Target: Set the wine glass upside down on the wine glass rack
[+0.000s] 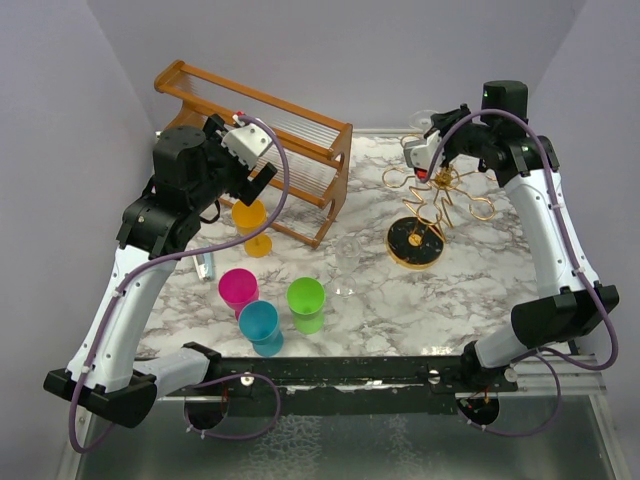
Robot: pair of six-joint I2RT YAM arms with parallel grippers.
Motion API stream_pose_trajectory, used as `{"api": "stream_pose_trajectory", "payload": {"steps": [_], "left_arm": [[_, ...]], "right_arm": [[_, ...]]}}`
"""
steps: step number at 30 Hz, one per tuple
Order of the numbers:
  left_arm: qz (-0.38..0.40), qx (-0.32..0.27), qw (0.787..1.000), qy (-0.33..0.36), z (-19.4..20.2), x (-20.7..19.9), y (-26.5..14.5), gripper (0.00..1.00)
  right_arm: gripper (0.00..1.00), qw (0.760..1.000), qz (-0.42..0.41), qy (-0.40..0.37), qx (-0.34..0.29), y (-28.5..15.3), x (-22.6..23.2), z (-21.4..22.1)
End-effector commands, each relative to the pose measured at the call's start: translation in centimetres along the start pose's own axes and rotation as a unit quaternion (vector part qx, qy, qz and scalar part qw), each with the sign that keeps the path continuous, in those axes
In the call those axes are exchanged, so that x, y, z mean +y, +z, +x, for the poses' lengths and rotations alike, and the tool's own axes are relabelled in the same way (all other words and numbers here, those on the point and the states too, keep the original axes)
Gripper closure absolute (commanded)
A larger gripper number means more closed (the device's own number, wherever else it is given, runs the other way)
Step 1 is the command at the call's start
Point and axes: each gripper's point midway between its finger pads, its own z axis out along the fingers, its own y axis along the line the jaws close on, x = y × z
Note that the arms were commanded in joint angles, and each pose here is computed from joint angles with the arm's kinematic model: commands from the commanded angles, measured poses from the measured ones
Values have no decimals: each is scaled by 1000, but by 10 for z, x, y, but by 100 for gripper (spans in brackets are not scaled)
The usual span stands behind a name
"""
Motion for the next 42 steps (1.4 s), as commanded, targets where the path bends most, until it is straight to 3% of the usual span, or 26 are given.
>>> {"api": "stream_pose_trajectory", "payload": {"steps": [1,25,42], "left_arm": [[-18,-10,1000,7,-4,7,-5,13],[-16,-6,1000,16,-1,7,-1,13],[-26,7,999,30,11,8,4,13]], "right_arm": [[96,999,10,-18,-27,-1,-15,-18],[95,996,-8,-90,18,6,-9,-8],[94,993,-26,-112,-13,3,-4,-29]]}}
